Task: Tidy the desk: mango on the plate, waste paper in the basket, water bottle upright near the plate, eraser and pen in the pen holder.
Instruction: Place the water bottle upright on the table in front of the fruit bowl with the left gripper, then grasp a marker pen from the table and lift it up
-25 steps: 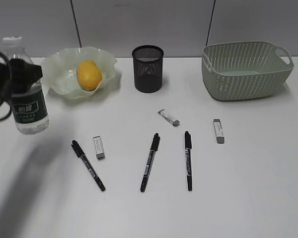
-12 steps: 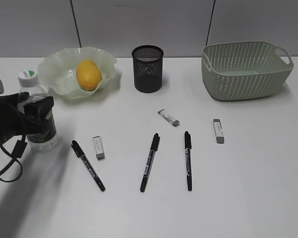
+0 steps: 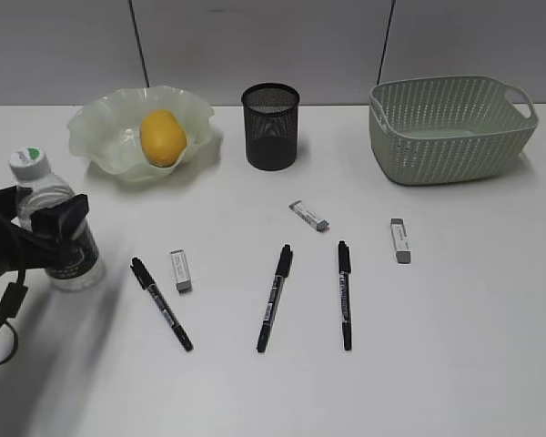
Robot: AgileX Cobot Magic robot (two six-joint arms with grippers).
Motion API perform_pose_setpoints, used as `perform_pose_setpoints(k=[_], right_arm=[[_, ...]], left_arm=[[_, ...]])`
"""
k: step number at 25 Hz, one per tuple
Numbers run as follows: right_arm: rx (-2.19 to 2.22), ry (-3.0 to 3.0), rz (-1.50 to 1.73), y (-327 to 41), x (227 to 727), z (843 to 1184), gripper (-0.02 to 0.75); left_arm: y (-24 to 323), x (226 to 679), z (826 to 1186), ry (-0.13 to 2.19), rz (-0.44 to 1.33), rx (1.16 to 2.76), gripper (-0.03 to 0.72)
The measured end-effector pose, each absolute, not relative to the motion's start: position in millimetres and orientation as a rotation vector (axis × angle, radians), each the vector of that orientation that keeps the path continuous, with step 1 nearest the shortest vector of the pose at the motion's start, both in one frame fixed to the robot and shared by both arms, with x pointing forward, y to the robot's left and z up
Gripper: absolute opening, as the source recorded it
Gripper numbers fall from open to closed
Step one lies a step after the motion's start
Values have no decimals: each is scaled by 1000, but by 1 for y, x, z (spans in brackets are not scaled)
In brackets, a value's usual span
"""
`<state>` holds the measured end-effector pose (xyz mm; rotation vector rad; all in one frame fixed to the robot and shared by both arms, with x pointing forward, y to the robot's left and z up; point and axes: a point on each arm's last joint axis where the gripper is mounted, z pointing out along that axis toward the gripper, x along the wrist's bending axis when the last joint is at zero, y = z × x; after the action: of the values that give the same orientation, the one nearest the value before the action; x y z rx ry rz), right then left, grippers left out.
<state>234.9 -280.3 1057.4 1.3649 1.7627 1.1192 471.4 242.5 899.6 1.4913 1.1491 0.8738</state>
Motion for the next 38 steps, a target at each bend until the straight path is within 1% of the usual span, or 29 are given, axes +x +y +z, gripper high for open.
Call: perform_pose_setpoints(k=[2, 5, 9, 11, 14, 15, 17, 18, 20, 21, 22, 26, 29, 32, 36, 38], right_arm=[[1365, 1763, 1119, -280, 235, 1057, 384], [1365, 1763, 1119, -280, 235, 1057, 358], [1365, 1763, 1119, -280, 235, 1057, 331], [1365, 1763, 1119, -280, 235, 1057, 328], [1365, 1763, 1119, -280, 235, 1057, 328], [1365, 1763, 1119, -280, 235, 1057, 328], [1365, 1763, 1119, -280, 235, 1057, 328], [1365, 1763, 1119, -280, 235, 1057, 328], [1365, 1763, 1119, -280, 235, 1057, 328], [1365, 1763, 1119, -280, 235, 1057, 328], [1365, 1763, 1119, -280, 235, 1057, 328], [1365, 1763, 1119, -280, 235, 1057, 328], [1365, 1763, 1119, -280, 235, 1057, 328], [1365, 1763, 1119, -280, 235, 1057, 328], [1363, 1761, 1121, -280, 235, 1058, 328], [1359, 1753, 1125, -280, 236, 1060, 327]], left_arm=[[244, 466, 906, 1139, 880, 1482, 611], [243, 463, 923, 1081, 905, 1439, 635], [242, 459, 944, 1001, 937, 1384, 640], [243, 453, 960, 960, 966, 1337, 640], [247, 442, 988, 997, 946, 1319, 610], [249, 440, 998, 1066, 918, 1368, 596], [255, 432, 1018, 1231, 864, 1522, 577], [258, 425, 1036, 1267, 867, 1554, 568], [268, 401, 1060, 1376, 852, 1647, 540], [274, 384, 1076, 1391, 868, 1643, 524], [279, 369, 1082, 1442, 855, 1672, 511], [296, 314, 1075, 1668, 739, 1824, 492], [301, 283, 1069, 1730, 660, 1844, 489], [304, 263, 1065, 1696, 666, 1795, 486], [307, 247, 1065, 1550, 775, 1646, 470], [307, 242, 1064, 1497, 804, 1606, 468]])
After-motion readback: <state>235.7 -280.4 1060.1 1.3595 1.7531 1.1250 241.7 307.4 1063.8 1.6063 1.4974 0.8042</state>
